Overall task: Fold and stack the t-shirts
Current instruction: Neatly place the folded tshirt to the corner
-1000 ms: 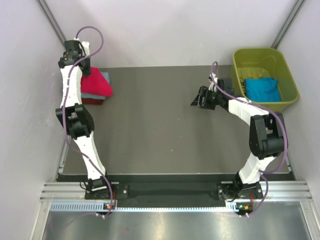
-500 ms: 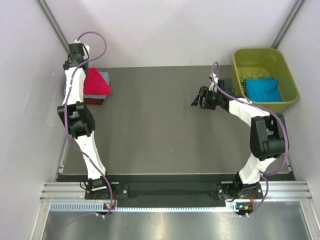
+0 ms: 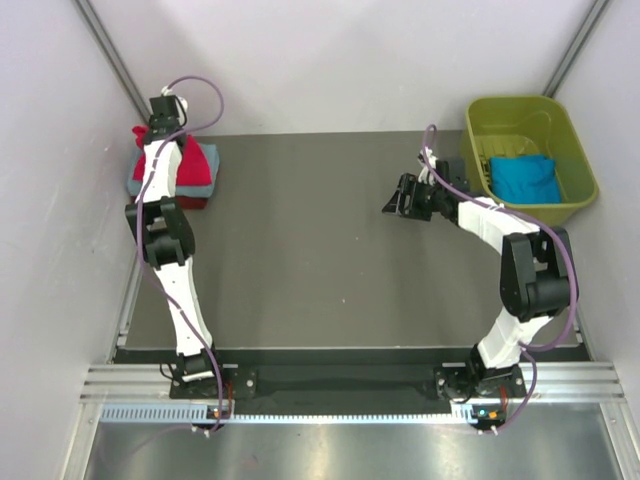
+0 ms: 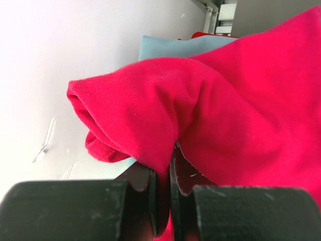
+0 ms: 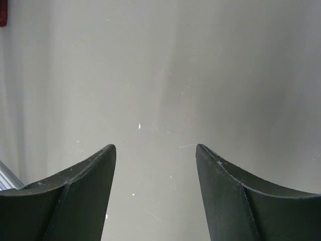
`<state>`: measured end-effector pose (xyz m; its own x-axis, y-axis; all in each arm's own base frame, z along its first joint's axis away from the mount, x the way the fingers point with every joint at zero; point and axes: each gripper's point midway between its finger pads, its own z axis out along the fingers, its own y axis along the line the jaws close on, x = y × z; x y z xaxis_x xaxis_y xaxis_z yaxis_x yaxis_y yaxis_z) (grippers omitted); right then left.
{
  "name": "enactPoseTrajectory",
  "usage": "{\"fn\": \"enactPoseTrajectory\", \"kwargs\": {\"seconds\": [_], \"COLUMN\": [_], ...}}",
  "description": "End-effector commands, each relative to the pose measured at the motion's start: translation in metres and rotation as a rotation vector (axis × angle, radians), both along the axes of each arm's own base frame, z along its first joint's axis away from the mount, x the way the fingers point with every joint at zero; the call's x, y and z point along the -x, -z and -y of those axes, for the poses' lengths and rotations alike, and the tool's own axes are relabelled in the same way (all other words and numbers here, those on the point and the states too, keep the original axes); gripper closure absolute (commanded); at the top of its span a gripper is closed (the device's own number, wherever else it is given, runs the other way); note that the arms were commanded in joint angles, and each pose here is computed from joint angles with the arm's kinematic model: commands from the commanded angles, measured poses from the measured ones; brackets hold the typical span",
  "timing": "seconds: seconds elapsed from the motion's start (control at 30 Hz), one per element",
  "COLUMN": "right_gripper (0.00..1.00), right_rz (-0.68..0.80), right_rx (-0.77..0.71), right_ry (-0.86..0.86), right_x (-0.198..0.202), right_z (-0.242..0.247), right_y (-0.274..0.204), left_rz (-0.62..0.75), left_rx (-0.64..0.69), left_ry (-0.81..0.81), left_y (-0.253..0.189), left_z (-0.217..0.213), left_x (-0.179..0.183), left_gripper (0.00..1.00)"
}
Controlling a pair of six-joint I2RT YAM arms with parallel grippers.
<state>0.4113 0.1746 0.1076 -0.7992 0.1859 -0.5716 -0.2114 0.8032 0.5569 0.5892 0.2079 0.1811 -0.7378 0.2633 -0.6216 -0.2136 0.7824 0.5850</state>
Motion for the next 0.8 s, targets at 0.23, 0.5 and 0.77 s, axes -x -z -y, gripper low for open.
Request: {"fn": "enactPoseTrajectory", "kwargs": {"seconds": [0.23, 0.5, 0.77], "right_gripper": [0.35, 0.35, 0.35], "right_rz": [0.089, 0.09, 0.096], "right_rx": [-0.005, 0.002, 0.006], "right_ry": [-0.003, -0.003, -0.006], "right_x": [-0.001, 0.004, 0.005], "right_z": [0.003, 0.005, 0.006], "right_y": [-0.023, -0.022, -0.022], "left_rz": [0.231, 0.201, 0.17], "left_rx": [-0.124, -0.178, -0.182], "left_ry": [-0.011, -0.02, -0.136], "left_y": [-0.048, -0.024, -0.023], "left_z": [-0.008, -0.01, -0.018], "left_x": [-0.046, -0.052, -0.025], "left_gripper": [1.0, 0.98, 0.51]}}
